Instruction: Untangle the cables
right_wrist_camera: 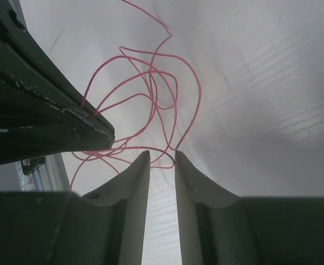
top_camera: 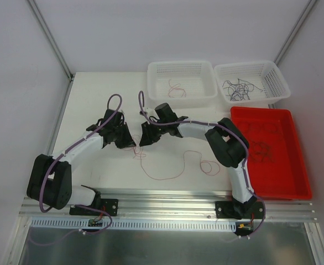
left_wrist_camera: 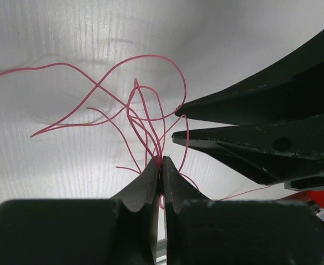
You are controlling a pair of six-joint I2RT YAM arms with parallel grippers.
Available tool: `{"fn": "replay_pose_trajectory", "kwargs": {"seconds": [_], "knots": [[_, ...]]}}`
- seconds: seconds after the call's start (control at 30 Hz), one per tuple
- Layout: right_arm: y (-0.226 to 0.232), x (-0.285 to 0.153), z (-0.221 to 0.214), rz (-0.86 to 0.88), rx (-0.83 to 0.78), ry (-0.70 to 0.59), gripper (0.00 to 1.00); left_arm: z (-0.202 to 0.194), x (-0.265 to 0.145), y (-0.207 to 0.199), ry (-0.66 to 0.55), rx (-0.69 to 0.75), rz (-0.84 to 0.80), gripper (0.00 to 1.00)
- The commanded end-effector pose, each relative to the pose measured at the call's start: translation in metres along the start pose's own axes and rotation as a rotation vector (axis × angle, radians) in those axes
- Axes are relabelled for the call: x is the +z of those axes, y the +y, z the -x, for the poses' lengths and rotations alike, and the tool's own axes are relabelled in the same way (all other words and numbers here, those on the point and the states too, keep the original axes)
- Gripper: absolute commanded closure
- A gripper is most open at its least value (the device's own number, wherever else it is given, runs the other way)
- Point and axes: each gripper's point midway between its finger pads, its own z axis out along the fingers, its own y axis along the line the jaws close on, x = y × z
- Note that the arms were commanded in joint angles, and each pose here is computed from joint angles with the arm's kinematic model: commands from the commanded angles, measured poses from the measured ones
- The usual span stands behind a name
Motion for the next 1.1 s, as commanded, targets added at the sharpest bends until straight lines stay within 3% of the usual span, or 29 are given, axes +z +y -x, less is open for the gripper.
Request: {"fn": "replay_pose_trajectory", "kwargs": {"seconds": [0.0,0.07,0.23,0.53,0.77,1.07], "knots": [[0.010,0.003,0.004,0.060,-0.034,-0.020,0.73,0.003,-0.008,-0.011,-0.025,0.031,-0.049,1.00],[0.009,0.003,0.004,0.061,-0.031,-0.021,0.77,0.003,-0.008,-0.011,-0.025,0.029,-0.049,1.00],[0.009,-0.001,0.006,0.055,-0.032,-0.036,0.99,0.003,-0.008,-0.010,-0.031,0.029,-0.043,1.00],[0.004,-0.048,0.000,-0.032,-0.031,-0.074,0.99,0.006,-0.005,0.015,-0.088,-0.031,0.076,1.00],[-0.002,-0.130,0.003,-0.215,-0.032,-0.153,0.99,0.006,-0.011,0.039,-0.133,-0.106,0.190,1.00],[-0.006,-0.290,0.021,-0.548,0.056,-0.361,0.99,0.005,-0.021,0.063,-0.160,-0.152,0.284,0.99]]}}
